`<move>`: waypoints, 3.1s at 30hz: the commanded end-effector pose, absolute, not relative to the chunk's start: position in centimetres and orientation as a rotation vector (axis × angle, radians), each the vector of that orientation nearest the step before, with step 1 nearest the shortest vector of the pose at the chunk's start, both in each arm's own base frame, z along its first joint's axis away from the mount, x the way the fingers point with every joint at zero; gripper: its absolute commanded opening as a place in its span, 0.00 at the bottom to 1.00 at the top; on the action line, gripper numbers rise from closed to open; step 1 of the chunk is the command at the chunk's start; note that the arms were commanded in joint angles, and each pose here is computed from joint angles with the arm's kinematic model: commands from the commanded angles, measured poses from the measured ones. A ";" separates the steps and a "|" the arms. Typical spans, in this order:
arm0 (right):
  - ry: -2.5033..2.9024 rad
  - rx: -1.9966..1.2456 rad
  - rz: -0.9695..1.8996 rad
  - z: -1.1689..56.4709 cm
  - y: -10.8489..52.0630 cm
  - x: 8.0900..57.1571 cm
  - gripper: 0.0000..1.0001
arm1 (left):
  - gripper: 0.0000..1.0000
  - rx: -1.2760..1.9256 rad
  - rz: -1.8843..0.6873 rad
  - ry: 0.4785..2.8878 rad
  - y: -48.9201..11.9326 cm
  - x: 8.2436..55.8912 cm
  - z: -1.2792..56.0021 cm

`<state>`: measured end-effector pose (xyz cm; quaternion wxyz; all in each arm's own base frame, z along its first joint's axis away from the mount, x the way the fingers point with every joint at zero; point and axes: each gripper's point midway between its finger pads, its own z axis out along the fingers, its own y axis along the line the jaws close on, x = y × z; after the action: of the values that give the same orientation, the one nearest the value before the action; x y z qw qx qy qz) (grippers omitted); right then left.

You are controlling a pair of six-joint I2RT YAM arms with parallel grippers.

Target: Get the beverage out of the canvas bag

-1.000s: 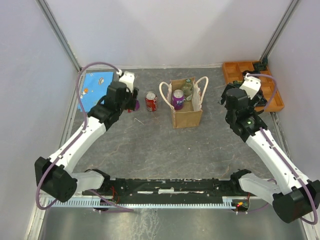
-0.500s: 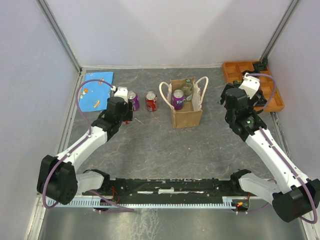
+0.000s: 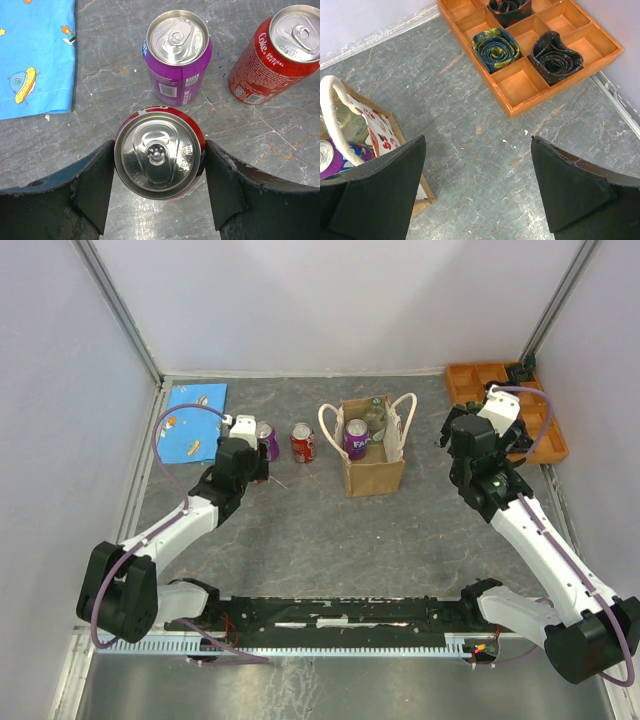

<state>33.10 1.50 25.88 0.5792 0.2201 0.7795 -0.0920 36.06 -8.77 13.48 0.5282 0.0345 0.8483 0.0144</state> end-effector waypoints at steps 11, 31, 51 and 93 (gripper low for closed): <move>1.805 0.533 -0.198 25.9 1.6 33.6 0.94 | 0.06 0.026 -0.098 1.950 -10.8 37.9 14.2; 1.804 0.539 -0.213 26.1 1.6 33.9 0.93 | 0.99 0.053 -0.129 1.820 -11.7 39.6 24.3; 1.698 0.575 -0.319 29.9 -1.1 32.1 0.98 | 1.00 0.840 -0.460 1.862 -34.5 42.6 31.2; 1.770 0.592 -0.266 27.0 0.3 33.0 0.98 | 0.96 0.931 -0.224 2.038 -36.9 47.0 18.0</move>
<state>32.32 -0.04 26.16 0.5798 0.2492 0.7655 -0.1250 44.60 -36.99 13.47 0.3661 0.3999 0.8347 -0.0967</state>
